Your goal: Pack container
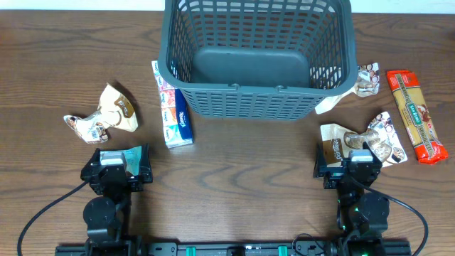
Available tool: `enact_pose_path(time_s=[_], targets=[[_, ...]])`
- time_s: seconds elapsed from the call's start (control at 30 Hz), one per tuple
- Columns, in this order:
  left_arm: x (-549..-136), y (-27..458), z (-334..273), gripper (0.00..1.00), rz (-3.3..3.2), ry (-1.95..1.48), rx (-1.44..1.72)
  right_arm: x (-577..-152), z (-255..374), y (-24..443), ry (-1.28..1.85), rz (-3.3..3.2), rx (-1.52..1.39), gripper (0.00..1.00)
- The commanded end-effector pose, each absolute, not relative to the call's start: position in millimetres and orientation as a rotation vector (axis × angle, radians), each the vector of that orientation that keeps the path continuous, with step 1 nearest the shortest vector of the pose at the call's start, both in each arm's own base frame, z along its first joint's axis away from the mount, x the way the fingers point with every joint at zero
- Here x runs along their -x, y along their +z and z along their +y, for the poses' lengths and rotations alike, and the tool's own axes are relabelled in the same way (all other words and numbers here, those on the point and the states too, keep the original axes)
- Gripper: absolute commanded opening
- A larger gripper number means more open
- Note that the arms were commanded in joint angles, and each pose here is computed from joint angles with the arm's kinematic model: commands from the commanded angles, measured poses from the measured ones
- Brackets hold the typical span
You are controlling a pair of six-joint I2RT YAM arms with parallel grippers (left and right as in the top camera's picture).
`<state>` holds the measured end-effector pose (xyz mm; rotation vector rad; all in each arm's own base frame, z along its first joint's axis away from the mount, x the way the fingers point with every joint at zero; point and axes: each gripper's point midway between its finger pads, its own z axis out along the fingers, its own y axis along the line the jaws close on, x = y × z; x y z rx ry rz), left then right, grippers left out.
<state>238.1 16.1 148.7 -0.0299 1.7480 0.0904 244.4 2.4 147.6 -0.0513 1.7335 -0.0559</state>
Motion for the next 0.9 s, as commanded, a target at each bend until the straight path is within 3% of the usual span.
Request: enact_pose_path(time_s=[0.0,0.23,0.5,0.63,0.77,0.87], targets=[[-238,135,17,0.99,1.778,0.088,0.037,-244,5,146,0.048,1.732,-0.05,0.99],[-238,135,17,0.99,1.778,0.088,0.038,-240,-26,188,-0.036,1.606,-0.248,0.99],[-238,135,17,0.99,1.778,0.088,0.038,-188,-101,311,-0.416,1.431,-0.588,0.99],[-238,135,17,0.99,1.778,0.088,0.037,-186,-81,342,-0.358,1.62,-0.453,0.99],[-238,135,17,0.99,1.778,0.088,0.037,-188,-15,318,-0.018,1.88,-0.17,0.99],[-238,135,17,0.99,1.778,0.088,0.037,-196,-3,329,0.058,1.834,-0.126,0.99]])
